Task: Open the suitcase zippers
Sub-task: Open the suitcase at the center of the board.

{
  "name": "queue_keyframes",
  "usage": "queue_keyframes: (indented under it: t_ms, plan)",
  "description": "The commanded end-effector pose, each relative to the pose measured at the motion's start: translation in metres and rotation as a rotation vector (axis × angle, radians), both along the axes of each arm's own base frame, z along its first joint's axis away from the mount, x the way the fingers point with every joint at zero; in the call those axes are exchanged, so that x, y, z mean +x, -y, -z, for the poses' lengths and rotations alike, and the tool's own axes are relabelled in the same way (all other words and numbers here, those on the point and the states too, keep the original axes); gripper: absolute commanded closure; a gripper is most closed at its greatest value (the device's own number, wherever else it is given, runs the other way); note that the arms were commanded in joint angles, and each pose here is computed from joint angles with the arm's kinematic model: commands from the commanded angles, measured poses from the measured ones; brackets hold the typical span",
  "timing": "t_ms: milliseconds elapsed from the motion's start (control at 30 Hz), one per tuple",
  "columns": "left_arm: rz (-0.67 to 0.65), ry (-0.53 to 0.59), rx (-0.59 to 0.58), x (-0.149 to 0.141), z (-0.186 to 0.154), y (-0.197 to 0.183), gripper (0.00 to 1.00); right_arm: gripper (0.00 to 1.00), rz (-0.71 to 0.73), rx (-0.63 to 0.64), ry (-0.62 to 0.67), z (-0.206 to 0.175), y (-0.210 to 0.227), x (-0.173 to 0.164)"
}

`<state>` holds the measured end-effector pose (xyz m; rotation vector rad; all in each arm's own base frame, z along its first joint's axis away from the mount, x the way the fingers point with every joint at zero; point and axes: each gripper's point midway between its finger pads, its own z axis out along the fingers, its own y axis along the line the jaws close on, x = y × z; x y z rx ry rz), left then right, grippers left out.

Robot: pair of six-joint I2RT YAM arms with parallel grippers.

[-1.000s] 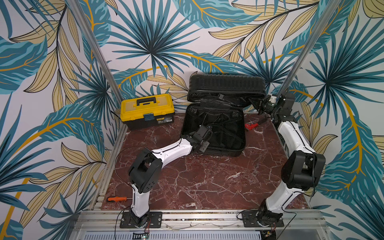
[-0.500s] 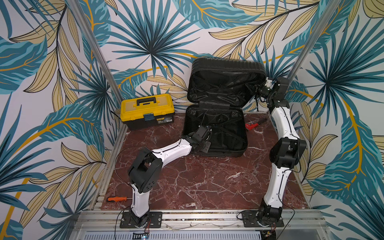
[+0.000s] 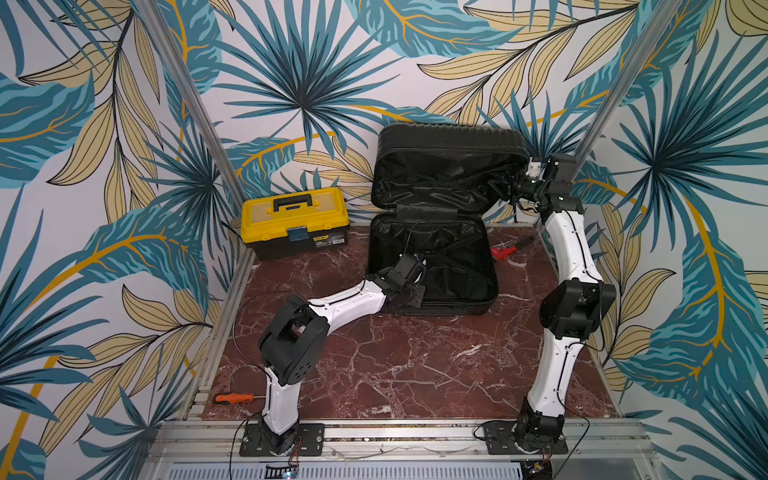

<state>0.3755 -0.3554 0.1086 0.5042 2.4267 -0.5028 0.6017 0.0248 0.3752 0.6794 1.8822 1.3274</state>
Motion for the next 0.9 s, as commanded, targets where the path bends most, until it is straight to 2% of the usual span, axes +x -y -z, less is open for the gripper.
queue_keyframes:
  t_ms: [0,133,267,367,433,567,833,867]
  plan:
    - [0.048,-0.140,0.094,-0.042,0.049,-0.013,1.00,0.55,0.042,-0.074,0.013,-0.022,0.004,-0.023]
    - [0.067,-0.171,0.142,-0.065,0.067,-0.025,1.00,0.55,0.145,-0.087,-0.058,-0.016,0.021,-0.013]
    - [0.079,-0.165,0.157,-0.075,0.069,-0.028,1.00,0.55,0.171,0.016,-0.025,-0.018,0.024,0.022]
    - [0.085,-0.167,0.149,-0.079,0.066,-0.028,1.00,0.54,0.168,0.106,0.087,-0.032,0.026,0.046]
    - [0.092,-0.166,0.148,-0.083,0.064,-0.028,1.00,0.51,0.170,0.118,0.208,-0.055,0.024,0.052]
    - [0.082,-0.141,0.153,-0.083,0.056,-0.034,1.00,0.46,0.133,0.054,0.300,-0.077,0.011,0.042]
    - [0.071,-0.116,0.176,-0.069,0.051,-0.035,1.00,0.44,0.127,-0.100,0.273,-0.072,0.012,0.009]
    - [0.066,-0.116,0.177,-0.067,0.052,-0.035,1.00,0.44,0.121,-0.116,0.236,-0.064,0.011,0.004]
